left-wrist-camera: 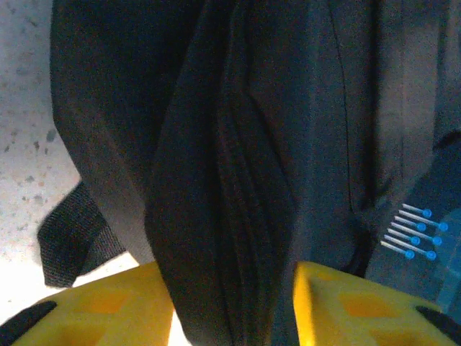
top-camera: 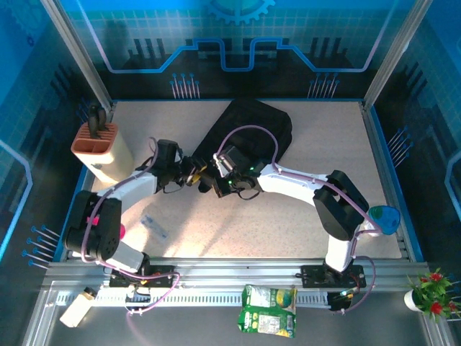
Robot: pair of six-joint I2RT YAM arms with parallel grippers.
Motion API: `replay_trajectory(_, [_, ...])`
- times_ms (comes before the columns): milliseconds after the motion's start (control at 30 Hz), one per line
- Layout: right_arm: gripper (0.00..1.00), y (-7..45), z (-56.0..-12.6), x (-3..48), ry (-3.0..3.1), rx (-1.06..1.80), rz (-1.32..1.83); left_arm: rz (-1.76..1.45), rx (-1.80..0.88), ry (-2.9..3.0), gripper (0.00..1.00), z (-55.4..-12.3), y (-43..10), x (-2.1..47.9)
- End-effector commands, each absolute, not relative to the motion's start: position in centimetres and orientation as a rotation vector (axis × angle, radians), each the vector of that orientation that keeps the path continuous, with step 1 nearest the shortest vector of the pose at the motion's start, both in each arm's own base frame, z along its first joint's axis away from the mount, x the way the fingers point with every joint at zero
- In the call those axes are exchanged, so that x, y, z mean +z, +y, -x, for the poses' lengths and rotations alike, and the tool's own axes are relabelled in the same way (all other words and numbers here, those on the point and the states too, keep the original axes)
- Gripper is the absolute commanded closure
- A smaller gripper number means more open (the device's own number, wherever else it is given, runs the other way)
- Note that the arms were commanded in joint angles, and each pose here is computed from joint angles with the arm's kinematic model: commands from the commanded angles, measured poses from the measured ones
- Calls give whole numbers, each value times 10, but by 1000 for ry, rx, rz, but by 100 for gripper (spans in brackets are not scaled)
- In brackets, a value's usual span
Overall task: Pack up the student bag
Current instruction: Zip the student bag at the top-center of the table.
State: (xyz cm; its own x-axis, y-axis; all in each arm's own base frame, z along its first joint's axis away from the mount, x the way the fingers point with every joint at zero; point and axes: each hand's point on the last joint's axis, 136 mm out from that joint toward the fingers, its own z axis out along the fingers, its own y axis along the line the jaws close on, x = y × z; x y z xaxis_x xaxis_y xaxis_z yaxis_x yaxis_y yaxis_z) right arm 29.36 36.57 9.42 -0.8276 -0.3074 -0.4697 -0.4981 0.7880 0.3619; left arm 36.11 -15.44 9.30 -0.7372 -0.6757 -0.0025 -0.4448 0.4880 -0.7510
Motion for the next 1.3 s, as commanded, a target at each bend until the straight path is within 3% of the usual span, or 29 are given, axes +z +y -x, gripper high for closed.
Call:
replay_trajectory(0, [98,356,-282,104,2603,665,576,975,-1102,2417,71,-370,-156,92])
replay_trajectory(200, [98,315,-280,90,2634,531,453,975,-1026,2429,94,-375,-149,87])
replay_trajectory(600, [97,238,-295,87,2639,331,330,935,-977,2469,98,-376,-146,86])
replay_trajectory(833, [97,211,-310,86,2707,282,383,893,-935,2525,99,-367,-143,81])
replay_trajectory(1133, [89,175,-339,97,2714,199,318,842,-911,2560,100,-360,-141,79])
replay_trajectory(1267, [91,171,-348,102,2726,189,321,816,-914,2574,100,-359,-143,79])
